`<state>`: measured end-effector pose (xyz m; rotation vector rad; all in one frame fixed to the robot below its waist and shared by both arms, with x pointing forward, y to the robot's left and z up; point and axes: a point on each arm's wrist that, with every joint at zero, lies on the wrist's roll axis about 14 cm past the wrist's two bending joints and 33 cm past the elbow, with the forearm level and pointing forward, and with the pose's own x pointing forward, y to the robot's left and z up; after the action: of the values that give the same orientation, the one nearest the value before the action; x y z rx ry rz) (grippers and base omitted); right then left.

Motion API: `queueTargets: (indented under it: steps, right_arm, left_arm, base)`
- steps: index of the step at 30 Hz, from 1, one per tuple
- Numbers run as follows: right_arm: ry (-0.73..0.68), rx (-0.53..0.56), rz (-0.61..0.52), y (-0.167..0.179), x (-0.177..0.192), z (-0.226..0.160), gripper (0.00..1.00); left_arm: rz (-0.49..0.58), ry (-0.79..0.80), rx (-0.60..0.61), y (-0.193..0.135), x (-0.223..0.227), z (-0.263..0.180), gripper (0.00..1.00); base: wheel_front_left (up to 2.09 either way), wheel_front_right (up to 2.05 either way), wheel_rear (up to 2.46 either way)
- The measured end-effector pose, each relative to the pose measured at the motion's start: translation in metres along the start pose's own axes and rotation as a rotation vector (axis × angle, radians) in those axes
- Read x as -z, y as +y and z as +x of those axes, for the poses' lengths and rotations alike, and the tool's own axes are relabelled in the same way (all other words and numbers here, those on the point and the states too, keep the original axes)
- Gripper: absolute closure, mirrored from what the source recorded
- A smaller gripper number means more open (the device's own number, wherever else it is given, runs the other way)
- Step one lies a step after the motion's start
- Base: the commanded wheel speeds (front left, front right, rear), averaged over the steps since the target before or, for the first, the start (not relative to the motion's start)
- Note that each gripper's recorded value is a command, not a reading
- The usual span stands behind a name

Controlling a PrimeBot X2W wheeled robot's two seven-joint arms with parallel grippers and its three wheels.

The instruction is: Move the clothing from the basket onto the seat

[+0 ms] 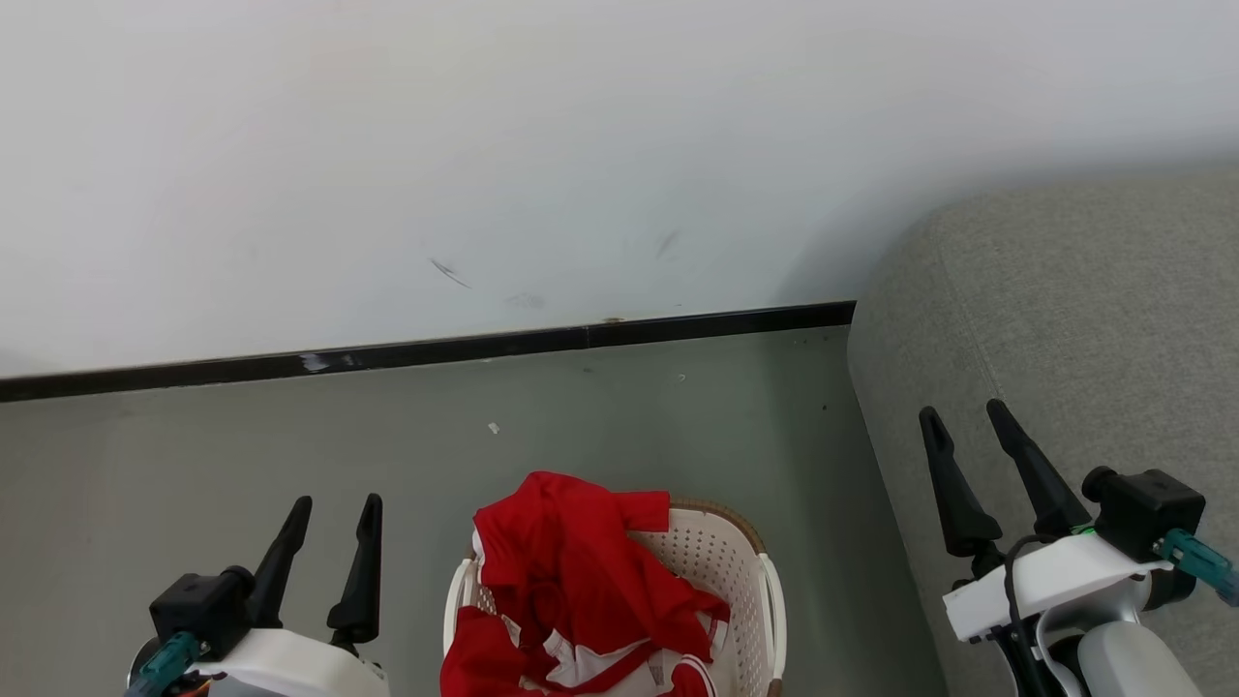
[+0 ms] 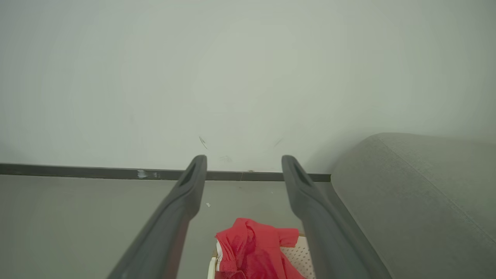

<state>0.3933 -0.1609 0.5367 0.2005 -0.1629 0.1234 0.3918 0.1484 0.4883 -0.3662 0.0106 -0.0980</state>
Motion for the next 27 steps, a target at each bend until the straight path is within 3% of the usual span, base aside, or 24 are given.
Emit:
queueTargets:
  steps: [11,27]
  right_arm:
    - [0.041,0.029,0.005,-0.009,0.015,0.000,0.00]
    - [0.103,0.084,-0.003,-0.029,0.041,0.004,0.00]
  left_arm:
    - [-0.038,0.074,0.074,-0.024,0.025,0.014,0.00]
    - [-0.067,0.304,0.224,-0.071,0.089,0.039,0.00]
  base:
    - [0.00,0.00,0.00]
    - [0.00,0.00,0.00]
